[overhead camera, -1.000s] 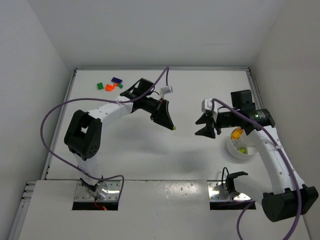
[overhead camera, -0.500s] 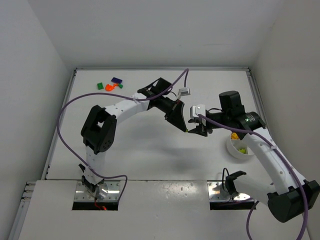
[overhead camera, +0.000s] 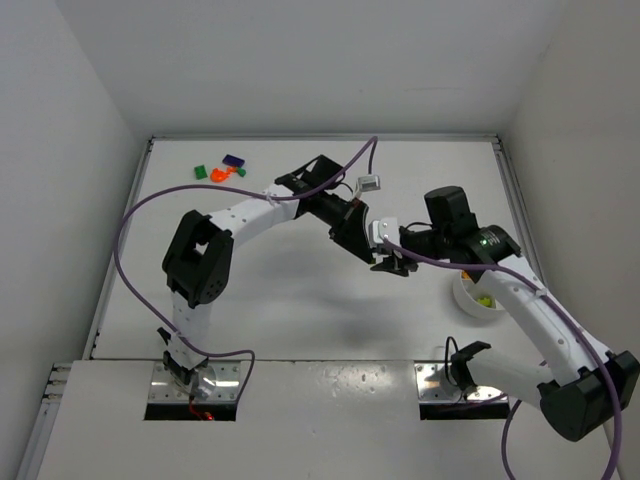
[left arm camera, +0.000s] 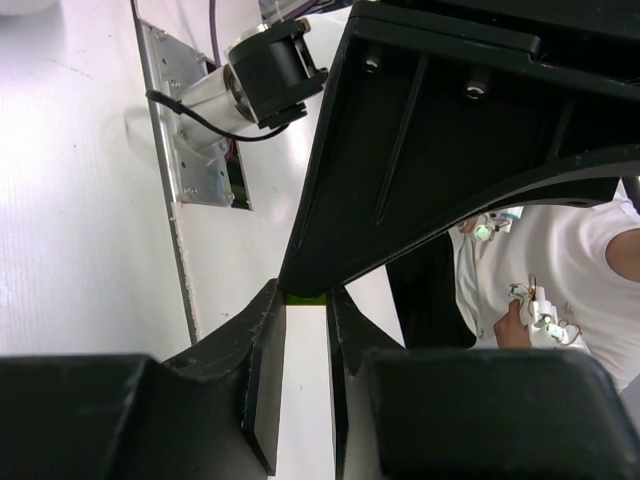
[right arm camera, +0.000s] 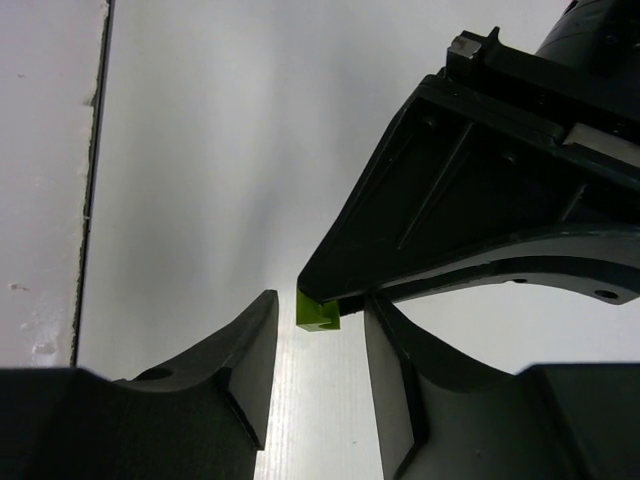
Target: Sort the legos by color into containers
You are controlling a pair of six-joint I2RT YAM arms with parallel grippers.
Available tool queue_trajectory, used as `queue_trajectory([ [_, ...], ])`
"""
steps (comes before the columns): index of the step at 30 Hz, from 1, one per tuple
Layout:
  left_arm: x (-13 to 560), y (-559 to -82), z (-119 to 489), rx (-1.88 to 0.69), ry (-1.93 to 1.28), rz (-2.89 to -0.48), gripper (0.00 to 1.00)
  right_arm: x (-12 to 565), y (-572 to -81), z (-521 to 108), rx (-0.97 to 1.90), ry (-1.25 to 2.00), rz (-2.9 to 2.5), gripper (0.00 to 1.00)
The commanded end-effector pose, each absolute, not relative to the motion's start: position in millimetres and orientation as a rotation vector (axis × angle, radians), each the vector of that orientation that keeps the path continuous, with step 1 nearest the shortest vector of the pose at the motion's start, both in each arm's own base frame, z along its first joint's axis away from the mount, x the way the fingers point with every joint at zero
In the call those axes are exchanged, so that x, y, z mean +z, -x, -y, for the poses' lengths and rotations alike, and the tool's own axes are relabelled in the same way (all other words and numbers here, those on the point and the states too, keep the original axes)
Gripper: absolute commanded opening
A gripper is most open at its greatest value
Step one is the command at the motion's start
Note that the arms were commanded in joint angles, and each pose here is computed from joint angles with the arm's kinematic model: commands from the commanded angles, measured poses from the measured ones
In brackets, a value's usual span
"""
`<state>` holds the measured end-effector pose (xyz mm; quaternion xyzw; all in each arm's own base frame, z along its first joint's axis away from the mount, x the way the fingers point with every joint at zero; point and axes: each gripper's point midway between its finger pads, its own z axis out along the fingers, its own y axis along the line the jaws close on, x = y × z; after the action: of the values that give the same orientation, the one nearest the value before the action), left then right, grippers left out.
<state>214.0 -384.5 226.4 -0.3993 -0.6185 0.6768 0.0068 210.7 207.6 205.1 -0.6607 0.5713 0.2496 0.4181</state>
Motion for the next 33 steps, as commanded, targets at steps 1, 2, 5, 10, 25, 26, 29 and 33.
queue_trajectory([
  [1, 259, -201, 378, 2.220, 1.316, 1.711, 0.05, 204, -210, -213, 0.618, 1.680, -1.387, 0.40],
  [2, 259, -201, 378, 2.220, 1.316, 1.711, 0.05, 205, -213, -213, 0.603, 1.678, -1.385, 0.38],
  [5, 259, -201, 378, 2.220, 1.316, 1.711, 0.05, 200, -213, -211, 0.599, 1.680, -1.400, 0.34],
  [10, 258, -201, 378, 2.225, 1.326, 1.709, 0.11, 196, -215, -209, 0.577, 1.680, -1.413, 0.23],
  [25, 247, -243, 346, 2.235, 1.286, 1.999, 0.69, 192, -202, -179, 0.527, 1.504, -1.684, 0.10],
  [26, 249, -249, 342, 2.236, 1.293, 2.044, 0.69, 192, -207, -171, 0.484, 1.463, -1.728, 0.10],
  [29, 244, -276, 321, 2.214, 1.284, 2.240, 0.69, 188, -206, -156, 0.428, 1.377, -1.866, 0.08],
  [33, 238, -300, 295, 2.163, 1.256, 2.456, 0.70, 186, -204, -129, 0.318, 1.288, -2.019, 0.08],
])
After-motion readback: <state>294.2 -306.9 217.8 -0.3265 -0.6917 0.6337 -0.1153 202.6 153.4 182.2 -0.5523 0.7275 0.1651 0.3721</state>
